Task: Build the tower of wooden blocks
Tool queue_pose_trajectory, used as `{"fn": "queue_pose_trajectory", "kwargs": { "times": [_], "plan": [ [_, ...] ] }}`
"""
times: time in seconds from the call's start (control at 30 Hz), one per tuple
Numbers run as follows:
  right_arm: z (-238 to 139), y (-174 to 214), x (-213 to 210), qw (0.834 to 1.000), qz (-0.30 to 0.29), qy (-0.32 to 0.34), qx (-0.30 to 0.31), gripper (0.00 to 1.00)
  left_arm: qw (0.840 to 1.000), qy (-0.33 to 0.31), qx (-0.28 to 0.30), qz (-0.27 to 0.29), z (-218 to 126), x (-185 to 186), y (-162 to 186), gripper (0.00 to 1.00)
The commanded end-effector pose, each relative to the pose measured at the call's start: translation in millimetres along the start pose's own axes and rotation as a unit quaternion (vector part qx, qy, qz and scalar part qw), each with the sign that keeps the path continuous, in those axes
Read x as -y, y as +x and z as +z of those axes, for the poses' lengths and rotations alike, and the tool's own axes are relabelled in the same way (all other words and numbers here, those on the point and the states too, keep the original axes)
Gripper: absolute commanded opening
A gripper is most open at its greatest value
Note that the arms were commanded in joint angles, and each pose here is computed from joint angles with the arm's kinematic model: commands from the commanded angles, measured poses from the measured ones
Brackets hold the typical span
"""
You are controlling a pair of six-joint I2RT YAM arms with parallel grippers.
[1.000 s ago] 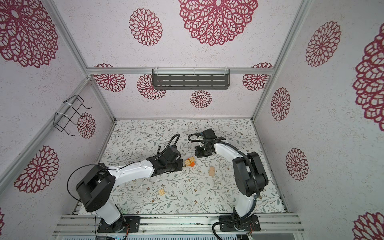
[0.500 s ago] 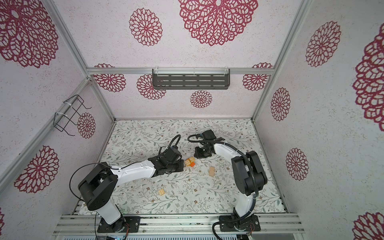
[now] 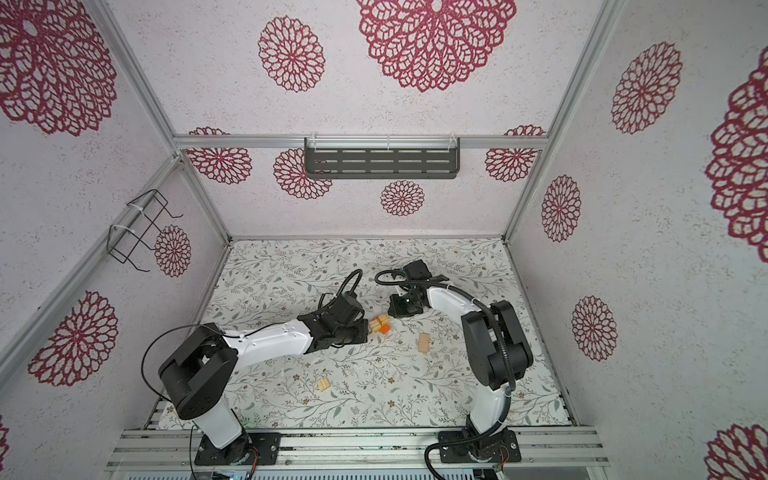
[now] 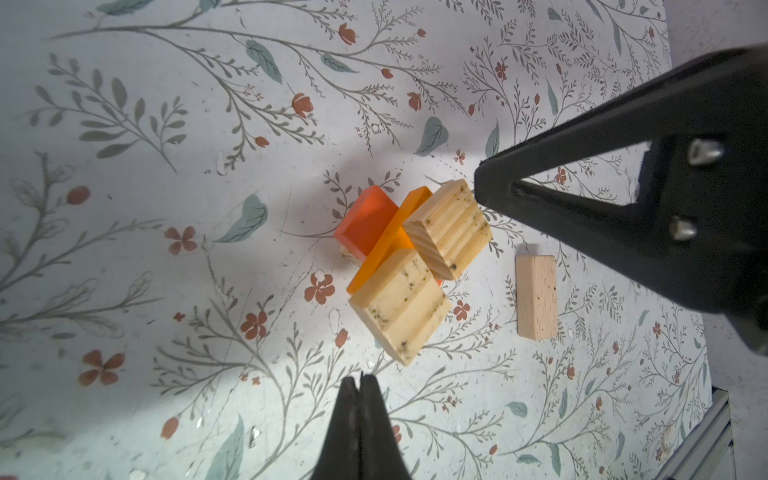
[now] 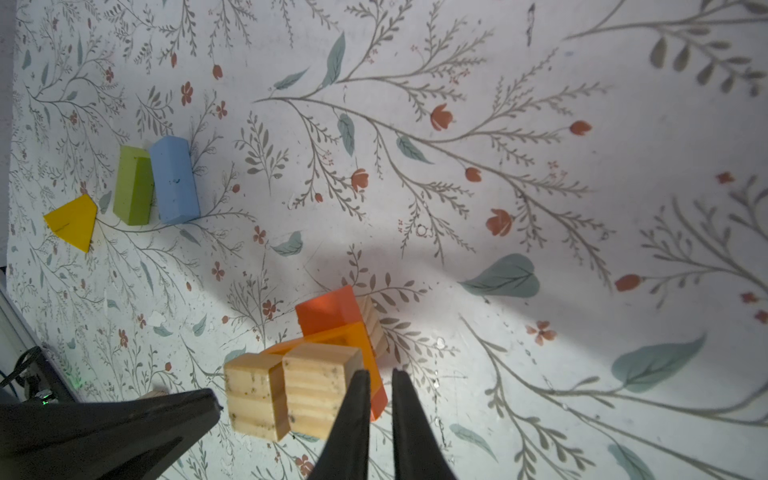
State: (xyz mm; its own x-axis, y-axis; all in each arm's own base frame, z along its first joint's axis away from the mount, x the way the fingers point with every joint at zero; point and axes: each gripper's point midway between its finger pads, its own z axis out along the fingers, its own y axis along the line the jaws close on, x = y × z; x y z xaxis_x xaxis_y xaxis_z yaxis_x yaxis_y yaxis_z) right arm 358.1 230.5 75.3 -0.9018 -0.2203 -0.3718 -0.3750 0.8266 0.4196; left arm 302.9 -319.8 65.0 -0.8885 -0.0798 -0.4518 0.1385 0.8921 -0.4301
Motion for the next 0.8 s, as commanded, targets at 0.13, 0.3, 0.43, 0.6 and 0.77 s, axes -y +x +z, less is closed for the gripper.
{"fn": "queue_pose_trajectory", "kwargs": {
  "times": [0.13, 0.3, 0.43, 0.6, 0.77],
  "plan": [
    [0.5, 2.8, -1.4, 1.000, -0.005, -0.008, -0.006, 0.16, 1.000, 0.012, 0.011, -0.001, 4.2, 12.7, -8.5, 0.00],
    [0.8, 2.5, -2.0, 1.000, -0.007, -0.009, -0.005, 0.16, 1.000, 0.013, 0.013, 0.002, 3.1, 15.6, -11.4, 0.00],
    [2.0, 2.9, -3.4, 1.000, -0.007, -0.014, -0.007, 0.16, 1.000, 0.011, 0.013, 0.001, 3.9, 14.7, -11.2, 0.00],
    [2.5, 2.2, -4.1, 1.000, -0.008, -0.018, -0.005, 0.16, 1.000, 0.010, 0.011, 0.000, 5.7, 13.9, -10.4, 0.00],
    [2.6, 2.3, -4.3, 1.000, -0.008, -0.017, -0.006, 0.16, 1.000, 0.008, 0.013, 0.000, 3.5, 13.7, -11.0, 0.00]
  ]
}}
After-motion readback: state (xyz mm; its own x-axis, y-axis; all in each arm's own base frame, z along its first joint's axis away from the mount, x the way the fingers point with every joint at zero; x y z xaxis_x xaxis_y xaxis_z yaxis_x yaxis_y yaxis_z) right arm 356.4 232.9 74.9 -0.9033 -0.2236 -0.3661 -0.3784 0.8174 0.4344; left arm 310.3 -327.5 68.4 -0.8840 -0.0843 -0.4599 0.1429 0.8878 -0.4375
